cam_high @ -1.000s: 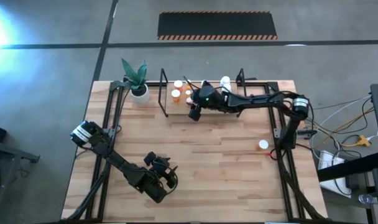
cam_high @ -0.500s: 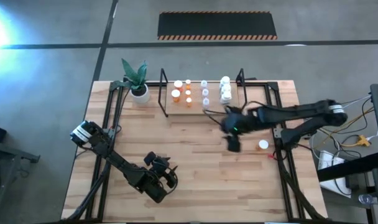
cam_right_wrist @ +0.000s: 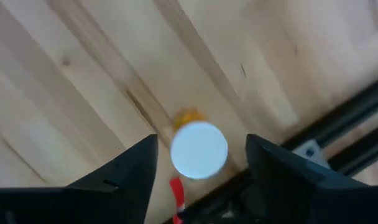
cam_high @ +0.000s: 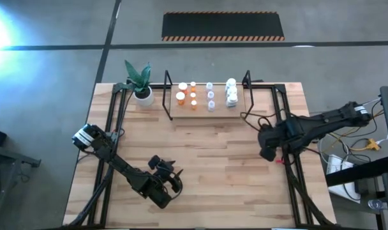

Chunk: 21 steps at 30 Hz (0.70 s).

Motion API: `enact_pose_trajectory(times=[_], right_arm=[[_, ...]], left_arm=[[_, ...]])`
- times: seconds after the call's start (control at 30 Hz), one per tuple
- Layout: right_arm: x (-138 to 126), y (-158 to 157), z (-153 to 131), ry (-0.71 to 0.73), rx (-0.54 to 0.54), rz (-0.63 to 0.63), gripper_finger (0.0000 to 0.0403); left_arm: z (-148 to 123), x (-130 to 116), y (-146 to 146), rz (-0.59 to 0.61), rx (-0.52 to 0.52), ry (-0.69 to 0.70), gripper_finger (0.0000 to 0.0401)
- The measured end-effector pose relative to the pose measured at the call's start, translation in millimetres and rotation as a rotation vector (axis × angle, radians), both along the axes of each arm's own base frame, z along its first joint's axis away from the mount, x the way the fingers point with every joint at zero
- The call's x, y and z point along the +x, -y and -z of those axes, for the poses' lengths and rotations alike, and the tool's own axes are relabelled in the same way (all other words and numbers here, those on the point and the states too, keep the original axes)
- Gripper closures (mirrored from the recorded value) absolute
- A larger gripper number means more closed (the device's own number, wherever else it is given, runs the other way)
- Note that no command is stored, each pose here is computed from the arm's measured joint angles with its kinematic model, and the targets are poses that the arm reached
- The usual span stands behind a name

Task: Pick and place medicine bottles onto shelf by color
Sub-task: Put the large orange pill bottle on the shelf aligned with the large orange pill bottles

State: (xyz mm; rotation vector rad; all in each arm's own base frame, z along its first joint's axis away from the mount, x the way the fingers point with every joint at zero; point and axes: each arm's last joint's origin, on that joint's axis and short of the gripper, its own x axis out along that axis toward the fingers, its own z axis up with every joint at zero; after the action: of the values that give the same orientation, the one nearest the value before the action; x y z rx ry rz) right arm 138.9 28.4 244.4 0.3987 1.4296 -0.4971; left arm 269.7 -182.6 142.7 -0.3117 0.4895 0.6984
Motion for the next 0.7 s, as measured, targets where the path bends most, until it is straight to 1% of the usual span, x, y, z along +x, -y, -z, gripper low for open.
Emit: enact_pose_trajectory(times=[0.1, 0.13, 0.2, 0.3, 0.37, 0.7], right_arm=[[-7.9, 0.6, 12.2, -0.037, 0.033, 0.020, 0.0140], [-6.6, 0.1, 11.3, -0.028, 0.044, 0.018, 0.0129], [0.1, -1.7, 8.5, 0.038, 0.067, 0.017, 0.0109], [-0.3, -1.5, 15.4, -0.052, 0.041, 0.033, 0.0088], [7.1, -3.2, 19.9, -0.067, 0.039, 0.025, 0.0084], [31.3, -9.6, 56.5, -0.350, 0.021, -0.121, 0.0096]], left_arm=[[-0.7, 1.3, 1.1, 0.016, 0.007, 0.001, 0.0163], [-0.8, 1.7, 1.2, 0.021, 0.011, -0.001, 0.0163], [-1.2, 2.6, 1.7, 0.030, 0.016, -0.001, 0.0163], [-1.5, 3.2, 2.1, 0.038, 0.020, -0.001, 0.0163], [-1.6, 3.4, 2.2, 0.038, 0.018, 0.002, 0.0163], [-1.8, 3.9, 2.6, 0.038, 0.014, 0.007, 0.0163]])
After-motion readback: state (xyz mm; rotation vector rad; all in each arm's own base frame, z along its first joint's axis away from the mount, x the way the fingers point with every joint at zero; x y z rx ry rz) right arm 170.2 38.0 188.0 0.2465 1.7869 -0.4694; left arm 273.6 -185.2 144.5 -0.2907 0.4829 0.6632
